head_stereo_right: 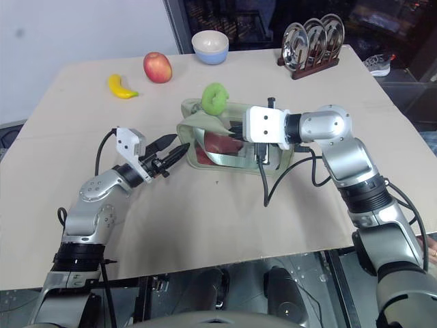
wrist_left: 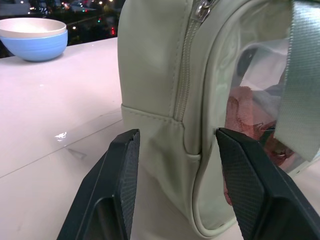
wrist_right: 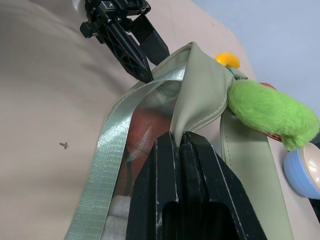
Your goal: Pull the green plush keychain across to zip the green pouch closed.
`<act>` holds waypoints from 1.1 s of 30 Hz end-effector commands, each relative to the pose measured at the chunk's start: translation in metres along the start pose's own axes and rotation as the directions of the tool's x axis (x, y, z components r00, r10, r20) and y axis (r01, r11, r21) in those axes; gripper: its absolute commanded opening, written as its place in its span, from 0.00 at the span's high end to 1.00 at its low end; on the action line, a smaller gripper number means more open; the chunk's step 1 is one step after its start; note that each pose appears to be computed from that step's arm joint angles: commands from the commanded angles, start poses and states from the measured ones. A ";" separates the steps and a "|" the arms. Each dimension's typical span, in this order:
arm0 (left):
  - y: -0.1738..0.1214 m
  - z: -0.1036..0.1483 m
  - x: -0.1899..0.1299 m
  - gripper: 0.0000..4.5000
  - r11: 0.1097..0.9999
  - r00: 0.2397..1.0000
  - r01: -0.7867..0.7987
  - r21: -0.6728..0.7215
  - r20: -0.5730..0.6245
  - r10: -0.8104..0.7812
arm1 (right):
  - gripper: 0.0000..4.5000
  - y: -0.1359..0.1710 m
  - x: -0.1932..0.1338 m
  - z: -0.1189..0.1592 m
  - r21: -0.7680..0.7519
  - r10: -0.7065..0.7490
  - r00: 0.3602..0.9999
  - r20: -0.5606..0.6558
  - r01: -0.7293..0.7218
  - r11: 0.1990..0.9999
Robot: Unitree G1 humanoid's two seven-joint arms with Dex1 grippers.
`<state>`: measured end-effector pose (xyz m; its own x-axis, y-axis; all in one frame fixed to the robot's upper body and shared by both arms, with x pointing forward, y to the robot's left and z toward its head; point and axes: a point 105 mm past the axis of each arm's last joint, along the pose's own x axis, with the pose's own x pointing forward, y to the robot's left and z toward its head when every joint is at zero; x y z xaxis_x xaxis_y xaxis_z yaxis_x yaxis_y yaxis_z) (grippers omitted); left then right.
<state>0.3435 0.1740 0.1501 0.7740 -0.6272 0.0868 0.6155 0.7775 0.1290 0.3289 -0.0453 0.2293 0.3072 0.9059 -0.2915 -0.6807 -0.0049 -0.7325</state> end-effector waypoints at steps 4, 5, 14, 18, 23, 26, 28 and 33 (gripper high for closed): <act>-0.004 0.014 0.002 0.97 0.999 0.998 0.026 0.027 0.057 -0.027 | 0.83 -0.010 -0.006 0.008 0.028 -0.048 0.999 0.008 0.048 0.998; -0.004 0.015 0.002 0.99 0.999 0.998 0.022 0.034 0.057 -0.024 | 0.81 -0.014 -0.008 0.010 0.034 -0.083 0.996 0.015 0.082 0.996; -0.001 0.020 0.002 1.00 0.997 0.998 0.004 0.077 0.061 -0.009 | 0.53 -0.042 -0.029 0.043 -0.080 -0.276 0.960 0.035 0.278 0.957; -0.004 0.019 0.004 1.00 0.996 0.998 0.009 0.088 0.062 -0.015 | 0.53 -0.055 -0.021 0.049 -0.282 -0.326 0.946 -0.003 0.311 0.907; -0.005 0.020 0.007 1.00 0.995 0.998 0.018 0.101 0.062 -0.024 | 0.53 -0.054 0.003 0.042 -0.470 -0.290 0.957 -0.025 0.245 0.848; -0.006 0.020 0.007 1.00 0.994 0.998 0.017 0.104 0.064 -0.024 | 0.53 -0.049 0.015 0.039 -0.550 -0.245 0.969 -0.037 0.185 0.815; -0.007 0.020 0.007 1.00 0.994 0.998 0.016 0.104 0.065 -0.023 | 0.53 -0.048 0.020 0.037 -0.594 -0.231 0.972 -0.046 0.159 0.788; -0.008 0.019 0.005 1.00 0.994 0.998 0.012 0.108 0.065 -0.019 | 0.53 -0.056 0.031 0.031 -0.670 -0.254 0.965 -0.070 0.144 0.728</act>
<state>0.3437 0.1663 0.1508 0.7653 -0.6373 0.0902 0.6162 0.7659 0.1837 0.3573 -0.0100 0.2675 0.5193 0.8359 -0.1775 -0.0826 -0.1576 -0.9840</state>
